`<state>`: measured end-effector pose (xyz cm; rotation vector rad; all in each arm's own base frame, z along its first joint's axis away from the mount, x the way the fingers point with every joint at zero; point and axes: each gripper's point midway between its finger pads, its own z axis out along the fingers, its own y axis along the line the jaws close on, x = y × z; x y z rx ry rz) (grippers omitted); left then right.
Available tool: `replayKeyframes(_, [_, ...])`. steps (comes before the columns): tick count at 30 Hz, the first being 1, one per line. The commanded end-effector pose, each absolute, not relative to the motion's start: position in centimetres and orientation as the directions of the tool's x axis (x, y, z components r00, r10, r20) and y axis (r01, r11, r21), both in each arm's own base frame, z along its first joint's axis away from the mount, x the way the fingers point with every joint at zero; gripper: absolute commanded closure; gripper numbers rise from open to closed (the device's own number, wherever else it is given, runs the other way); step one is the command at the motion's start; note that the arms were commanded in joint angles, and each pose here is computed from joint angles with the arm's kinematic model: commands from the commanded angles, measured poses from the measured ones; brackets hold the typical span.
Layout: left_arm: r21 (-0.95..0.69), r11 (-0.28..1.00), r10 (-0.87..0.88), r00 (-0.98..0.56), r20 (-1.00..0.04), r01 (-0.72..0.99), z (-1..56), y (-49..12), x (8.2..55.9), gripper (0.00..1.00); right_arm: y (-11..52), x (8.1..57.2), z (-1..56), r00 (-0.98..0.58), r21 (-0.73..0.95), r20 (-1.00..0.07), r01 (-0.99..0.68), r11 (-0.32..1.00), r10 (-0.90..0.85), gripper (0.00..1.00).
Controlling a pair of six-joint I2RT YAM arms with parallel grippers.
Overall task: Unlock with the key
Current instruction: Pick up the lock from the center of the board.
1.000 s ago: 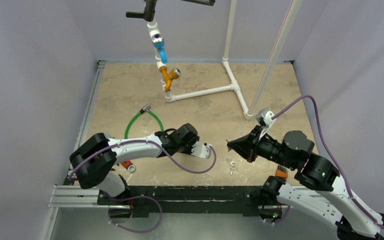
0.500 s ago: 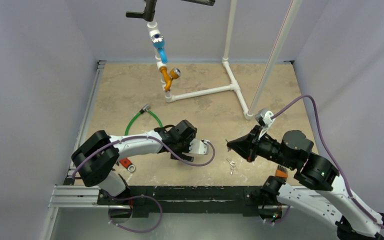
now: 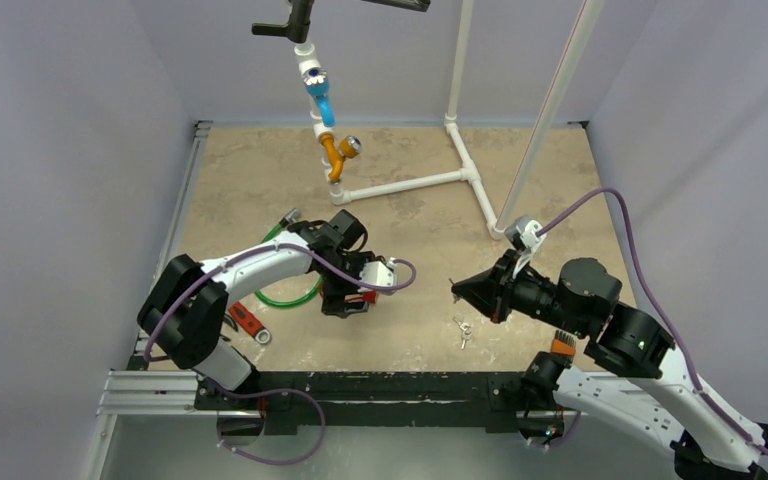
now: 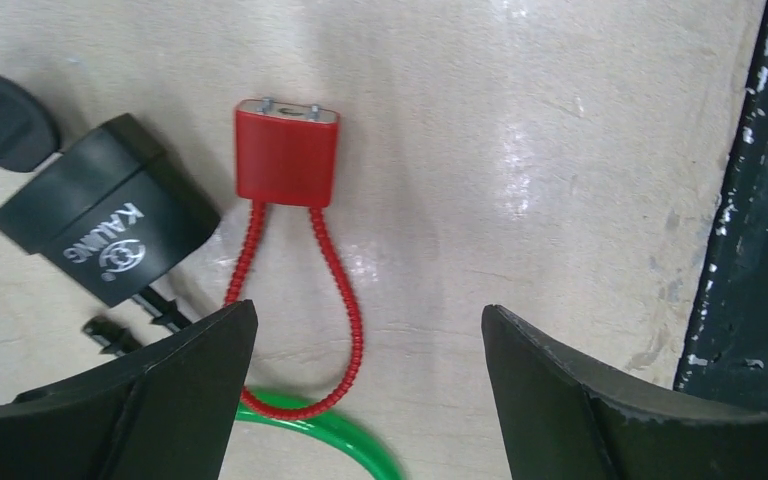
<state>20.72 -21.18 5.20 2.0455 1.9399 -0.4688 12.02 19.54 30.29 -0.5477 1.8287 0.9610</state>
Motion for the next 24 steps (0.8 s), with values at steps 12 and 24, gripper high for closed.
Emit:
replayKeyframes(12, [-0.083, -0.031, 0.93, -0.002, -0.366, 0.996, 3.1, -22.6, 21.3, 0.33, 20.0, 12.9, 31.9, -0.401, 0.362, -0.914, -0.722, 0.59, 0.07, 1.0])
replayKeyframes(24, [-0.013, 0.007, 0.953, -0.011, -0.303, 1.0, 0.9, -22.4, 21.7, 0.69, 19.4, 13.1, 31.9, -0.398, 0.363, -0.913, -0.7, 0.614, 0.086, 1.0])
